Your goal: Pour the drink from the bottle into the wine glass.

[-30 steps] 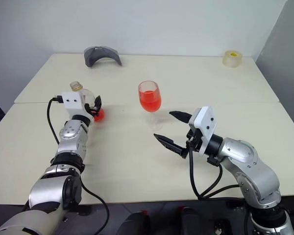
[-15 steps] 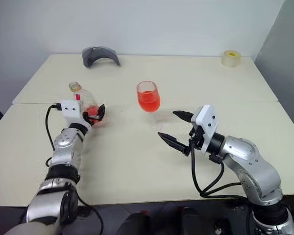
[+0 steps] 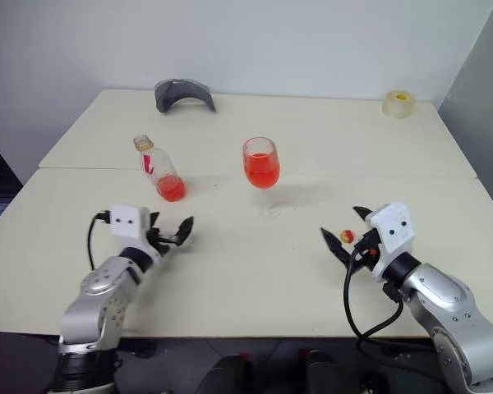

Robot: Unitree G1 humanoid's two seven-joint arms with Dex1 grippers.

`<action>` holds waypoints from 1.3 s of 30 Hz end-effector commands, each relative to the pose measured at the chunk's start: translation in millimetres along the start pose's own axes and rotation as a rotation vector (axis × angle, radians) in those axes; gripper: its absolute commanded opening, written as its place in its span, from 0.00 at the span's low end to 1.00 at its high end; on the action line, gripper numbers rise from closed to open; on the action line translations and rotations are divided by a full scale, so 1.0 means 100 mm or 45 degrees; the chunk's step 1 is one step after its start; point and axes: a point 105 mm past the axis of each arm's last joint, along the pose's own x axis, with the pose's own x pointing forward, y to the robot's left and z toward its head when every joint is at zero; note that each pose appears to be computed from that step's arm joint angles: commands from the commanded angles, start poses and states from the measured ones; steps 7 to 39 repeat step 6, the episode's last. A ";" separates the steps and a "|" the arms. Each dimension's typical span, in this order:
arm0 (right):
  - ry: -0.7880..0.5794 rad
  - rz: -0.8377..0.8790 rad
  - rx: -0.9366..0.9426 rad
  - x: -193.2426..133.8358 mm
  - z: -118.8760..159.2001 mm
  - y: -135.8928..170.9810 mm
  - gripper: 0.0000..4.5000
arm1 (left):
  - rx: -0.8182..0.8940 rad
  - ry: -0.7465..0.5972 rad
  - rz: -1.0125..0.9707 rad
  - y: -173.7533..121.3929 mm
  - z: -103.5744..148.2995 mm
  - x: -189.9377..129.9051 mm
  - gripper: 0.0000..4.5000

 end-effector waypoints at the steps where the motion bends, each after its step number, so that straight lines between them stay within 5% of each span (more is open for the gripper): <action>1: 0.016 -0.291 0.019 -0.06 -0.03 -0.17 0.96 | 0.016 -0.044 -0.055 -0.27 0.12 0.06 0.98; 6: 0.069 -0.447 0.113 -0.12 -0.16 -0.15 0.96 | -0.011 -0.056 -0.089 -0.48 0.13 0.09 0.98; 39: 0.069 -0.447 0.113 -0.12 -0.16 -0.15 0.96 | -0.011 -0.056 -0.089 -0.48 0.13 0.09 0.98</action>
